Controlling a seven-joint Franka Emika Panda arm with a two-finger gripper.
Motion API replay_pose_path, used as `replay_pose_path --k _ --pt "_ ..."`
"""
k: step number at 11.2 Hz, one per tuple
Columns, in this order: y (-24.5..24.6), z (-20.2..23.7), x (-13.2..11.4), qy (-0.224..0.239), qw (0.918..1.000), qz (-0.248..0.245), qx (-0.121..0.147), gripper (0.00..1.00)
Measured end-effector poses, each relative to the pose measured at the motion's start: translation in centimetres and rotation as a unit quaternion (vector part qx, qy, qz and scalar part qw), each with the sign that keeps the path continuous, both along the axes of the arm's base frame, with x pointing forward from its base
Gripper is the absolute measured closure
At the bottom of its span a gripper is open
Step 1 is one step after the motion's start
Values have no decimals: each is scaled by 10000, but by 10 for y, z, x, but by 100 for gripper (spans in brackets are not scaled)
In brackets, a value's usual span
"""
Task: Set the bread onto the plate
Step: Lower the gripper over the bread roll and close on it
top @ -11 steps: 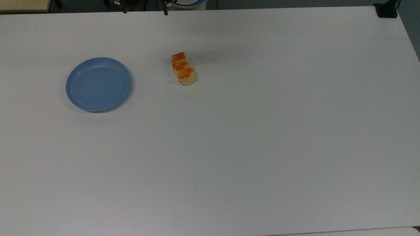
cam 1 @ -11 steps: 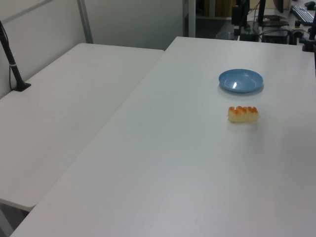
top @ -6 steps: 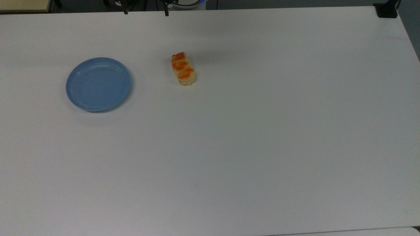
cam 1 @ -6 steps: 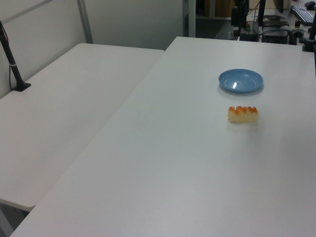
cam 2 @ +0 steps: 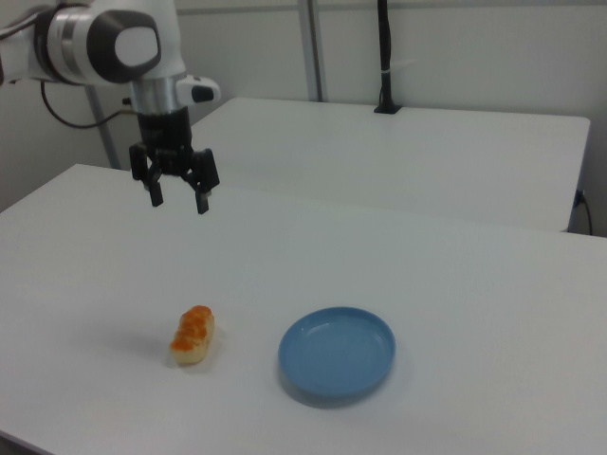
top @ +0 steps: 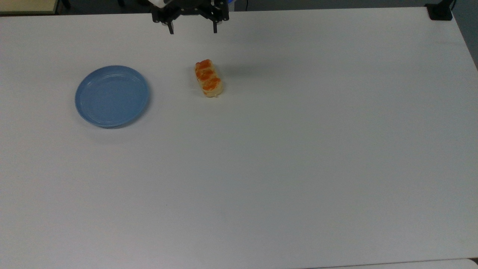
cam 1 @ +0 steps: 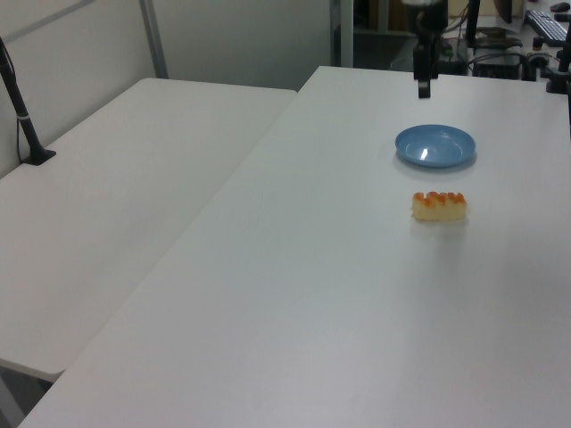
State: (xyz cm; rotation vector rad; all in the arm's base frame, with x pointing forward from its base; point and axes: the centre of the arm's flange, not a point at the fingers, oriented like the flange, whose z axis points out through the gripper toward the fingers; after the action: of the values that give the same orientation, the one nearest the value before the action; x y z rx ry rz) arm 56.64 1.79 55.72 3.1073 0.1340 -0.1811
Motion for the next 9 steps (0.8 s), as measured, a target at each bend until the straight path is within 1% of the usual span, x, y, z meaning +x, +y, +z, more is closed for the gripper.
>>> replay_pose_path --k 3,4,7,9 --pt "29 -65 -11 391 9971 647 18 0" --pt "32 -90 -15 415 9956 840 -29 0" --pt "47 -158 -26 376 9904 1292 -326 0" --pt "49 -201 -27 433 9878 1429 -450 0"
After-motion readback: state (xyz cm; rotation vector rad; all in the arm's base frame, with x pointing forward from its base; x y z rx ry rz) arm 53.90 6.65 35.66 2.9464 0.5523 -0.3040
